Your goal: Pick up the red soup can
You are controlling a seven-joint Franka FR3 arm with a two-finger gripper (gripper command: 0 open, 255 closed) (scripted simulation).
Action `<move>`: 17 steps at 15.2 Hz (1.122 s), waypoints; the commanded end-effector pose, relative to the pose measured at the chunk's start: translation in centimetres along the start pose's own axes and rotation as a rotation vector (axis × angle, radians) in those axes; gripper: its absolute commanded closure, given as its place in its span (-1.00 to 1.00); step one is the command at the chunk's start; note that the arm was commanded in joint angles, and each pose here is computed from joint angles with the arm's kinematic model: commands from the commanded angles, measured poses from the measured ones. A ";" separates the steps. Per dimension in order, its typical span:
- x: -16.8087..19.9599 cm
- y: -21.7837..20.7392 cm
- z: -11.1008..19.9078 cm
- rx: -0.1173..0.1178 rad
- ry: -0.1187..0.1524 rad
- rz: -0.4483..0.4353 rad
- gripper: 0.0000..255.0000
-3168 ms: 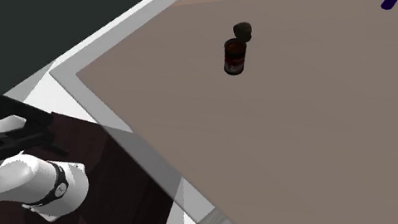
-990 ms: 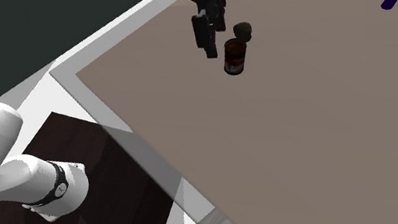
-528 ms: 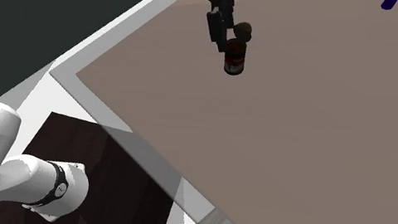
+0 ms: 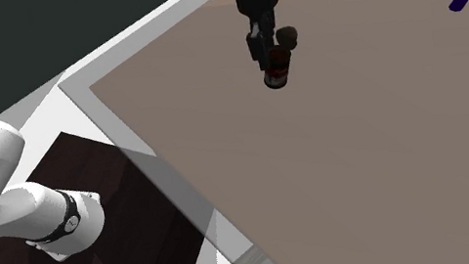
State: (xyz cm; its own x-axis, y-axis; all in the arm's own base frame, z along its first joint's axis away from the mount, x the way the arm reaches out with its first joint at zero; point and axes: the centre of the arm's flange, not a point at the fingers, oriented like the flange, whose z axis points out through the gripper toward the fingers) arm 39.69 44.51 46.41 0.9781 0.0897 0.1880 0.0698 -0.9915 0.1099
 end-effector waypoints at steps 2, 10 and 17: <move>0.0 0.0 0.0 0.000 0.000 0.000 1.00; 0.2 0.1 -1.0 0.000 0.000 0.000 1.00; 0.9 0.5 -4.6 0.000 0.000 0.000 1.00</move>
State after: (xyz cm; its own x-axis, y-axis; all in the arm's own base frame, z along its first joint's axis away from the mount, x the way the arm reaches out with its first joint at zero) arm 39.76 44.55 50.63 0.9781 0.0897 0.1880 0.0698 -0.9915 0.1099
